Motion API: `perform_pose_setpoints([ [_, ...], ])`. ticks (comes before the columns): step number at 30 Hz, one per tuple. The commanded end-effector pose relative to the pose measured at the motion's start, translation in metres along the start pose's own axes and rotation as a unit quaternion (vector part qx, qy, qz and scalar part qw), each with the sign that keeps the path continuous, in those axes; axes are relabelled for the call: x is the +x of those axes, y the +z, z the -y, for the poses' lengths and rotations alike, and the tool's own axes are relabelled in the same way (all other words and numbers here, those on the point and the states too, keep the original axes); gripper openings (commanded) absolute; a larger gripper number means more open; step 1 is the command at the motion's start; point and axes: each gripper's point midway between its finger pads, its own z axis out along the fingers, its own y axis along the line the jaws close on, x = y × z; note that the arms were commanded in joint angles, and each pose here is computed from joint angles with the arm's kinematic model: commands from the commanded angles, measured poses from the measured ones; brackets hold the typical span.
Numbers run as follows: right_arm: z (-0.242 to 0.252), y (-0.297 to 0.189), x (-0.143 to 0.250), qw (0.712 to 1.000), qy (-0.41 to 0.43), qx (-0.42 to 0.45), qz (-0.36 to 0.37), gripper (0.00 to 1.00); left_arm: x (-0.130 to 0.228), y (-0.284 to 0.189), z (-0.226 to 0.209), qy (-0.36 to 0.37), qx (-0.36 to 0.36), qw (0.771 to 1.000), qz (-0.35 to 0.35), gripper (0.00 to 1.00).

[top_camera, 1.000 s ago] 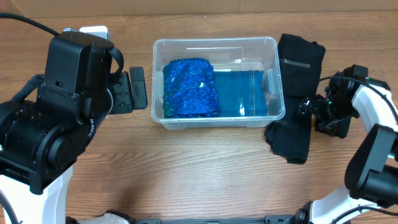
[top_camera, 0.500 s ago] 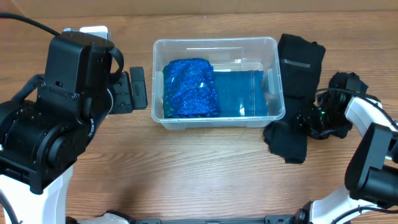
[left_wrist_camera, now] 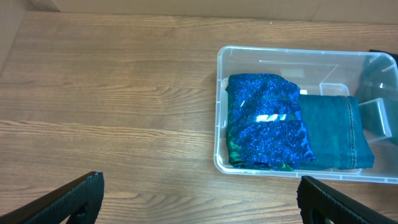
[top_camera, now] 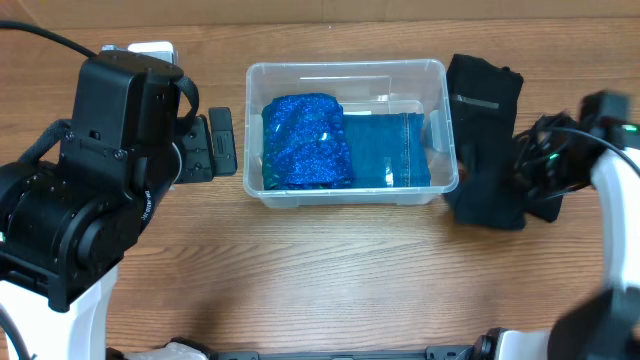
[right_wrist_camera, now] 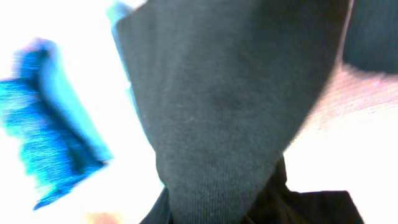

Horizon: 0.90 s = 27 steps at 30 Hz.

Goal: Pack container
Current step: 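Carry the black garment into the bin beside the jeans and release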

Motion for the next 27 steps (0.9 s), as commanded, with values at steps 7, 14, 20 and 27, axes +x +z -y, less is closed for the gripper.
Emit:
perform_pose_setpoints([
  [7,-0.168,-0.053,0.034,0.953,-0.201,-0.216,0.062,0.04,-0.001,-0.001,-0.003,0.004,-0.008,1.0,0.004,1.0],
  [14,-0.213,0.013,0.027,0.957,-0.189,-0.218,0.035,0.04,-0.001,-0.001,-0.003,0.004,-0.008,1.0,0.004,1.0],
  [20,-0.19,0.086,0.008,0.975,-0.153,-0.162,-0.005,0.04,-0.001,-0.001,-0.003,0.004,-0.008,1.0,0.004,1.0],
  [27,-0.152,0.111,0.002,0.984,-0.159,-0.084,-0.017,0.46,-0.001,-0.001,-0.003,0.004,-0.008,1.0,0.004,1.0],
])
